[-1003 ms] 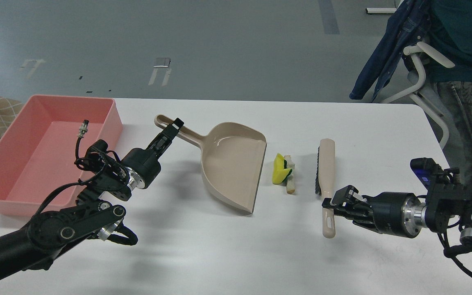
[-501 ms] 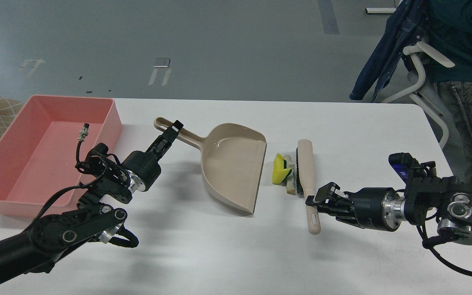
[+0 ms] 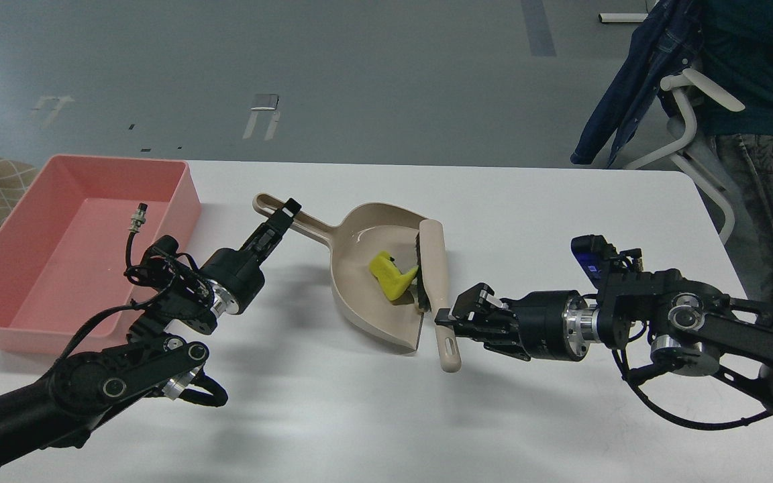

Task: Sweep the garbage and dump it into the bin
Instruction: 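Sweep the yellow and beige scraps into the dustpan with the brush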

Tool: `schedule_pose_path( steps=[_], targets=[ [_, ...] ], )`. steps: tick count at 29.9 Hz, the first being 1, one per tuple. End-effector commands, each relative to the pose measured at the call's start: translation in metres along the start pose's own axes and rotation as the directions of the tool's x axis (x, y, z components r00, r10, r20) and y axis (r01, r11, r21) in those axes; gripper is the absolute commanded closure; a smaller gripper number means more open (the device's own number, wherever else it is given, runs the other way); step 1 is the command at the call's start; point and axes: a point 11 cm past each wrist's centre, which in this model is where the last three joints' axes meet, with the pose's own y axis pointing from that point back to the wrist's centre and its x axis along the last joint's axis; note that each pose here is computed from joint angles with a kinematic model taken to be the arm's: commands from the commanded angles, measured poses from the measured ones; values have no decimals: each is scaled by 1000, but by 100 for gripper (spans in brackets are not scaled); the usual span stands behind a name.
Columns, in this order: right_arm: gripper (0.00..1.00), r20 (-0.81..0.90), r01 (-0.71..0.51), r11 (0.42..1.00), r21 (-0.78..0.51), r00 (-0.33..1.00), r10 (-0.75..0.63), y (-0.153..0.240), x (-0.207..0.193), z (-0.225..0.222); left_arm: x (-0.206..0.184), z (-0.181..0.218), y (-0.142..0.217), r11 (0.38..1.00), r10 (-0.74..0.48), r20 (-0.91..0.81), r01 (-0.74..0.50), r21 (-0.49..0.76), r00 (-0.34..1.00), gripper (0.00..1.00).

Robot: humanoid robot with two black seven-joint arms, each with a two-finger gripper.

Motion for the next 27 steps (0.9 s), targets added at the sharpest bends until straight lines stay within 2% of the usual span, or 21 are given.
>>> schedule_pose_path(
  steps=[1,5,11,18,27],
  targets=[
    [100,-5,4,999,51,1000,-4,0,3,-14,0,0,0,1000,1,-3,-1,2,1000,100],
    [100,10,-5,996,90,1000,5,6,8,-28,1,-1,1,1000,2,0,-2,3,1000,100],
    [100,10,-73,992,101,997,73,35,30,-35,0,0,-1,1000,6,-17,-6,4,1000,100],
    [100,11,-100,995,22,995,100,77,33,-9,-14,-3,3,1000,-6,-47,7,12,999,100],
    [100,58,-77,996,-32,995,79,79,22,21,-10,-3,3,1000,-2,-37,3,10,999,100]
  ],
)
